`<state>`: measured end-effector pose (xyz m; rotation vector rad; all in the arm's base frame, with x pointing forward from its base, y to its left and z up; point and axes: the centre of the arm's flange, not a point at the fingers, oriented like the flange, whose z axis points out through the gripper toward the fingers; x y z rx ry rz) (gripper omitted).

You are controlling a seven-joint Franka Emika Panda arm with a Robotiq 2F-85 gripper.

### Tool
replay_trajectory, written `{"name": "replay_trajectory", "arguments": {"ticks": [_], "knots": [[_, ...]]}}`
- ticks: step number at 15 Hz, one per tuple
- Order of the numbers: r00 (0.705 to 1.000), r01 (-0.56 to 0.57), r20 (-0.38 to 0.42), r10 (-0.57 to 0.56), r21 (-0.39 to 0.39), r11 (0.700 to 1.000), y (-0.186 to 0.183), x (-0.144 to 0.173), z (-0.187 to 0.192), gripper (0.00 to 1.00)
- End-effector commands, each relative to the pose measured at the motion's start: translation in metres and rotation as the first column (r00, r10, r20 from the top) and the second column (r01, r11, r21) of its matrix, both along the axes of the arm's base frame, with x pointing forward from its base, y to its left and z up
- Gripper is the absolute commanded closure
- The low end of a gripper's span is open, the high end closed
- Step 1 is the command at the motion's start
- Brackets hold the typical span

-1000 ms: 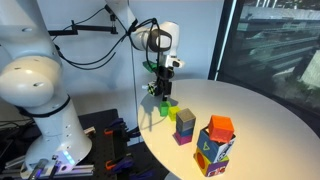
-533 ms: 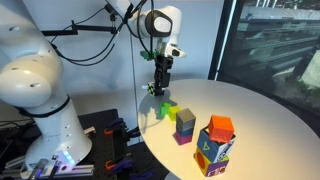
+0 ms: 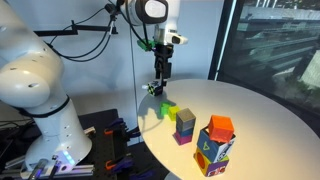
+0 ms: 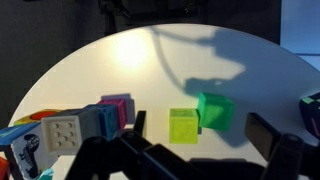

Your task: Unstack the green blocks

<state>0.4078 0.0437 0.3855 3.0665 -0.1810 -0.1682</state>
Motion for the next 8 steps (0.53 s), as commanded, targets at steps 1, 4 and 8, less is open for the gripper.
{"name": "replay_trajectory", "arguments": {"ticks": [1,4,8], "knots": [[0.997,-0.019,0.077,0.016,0.042,0.999,-0.0084,-0.0146,0.0123,0.00],[0.998,-0.006,0.063,0.005,0.024,1.000,-0.0030,-0.0061,0.0099,0.00],[0.998,-0.009,0.062,0.008,0.023,1.000,-0.0019,-0.0072,0.0083,0.00]]}}
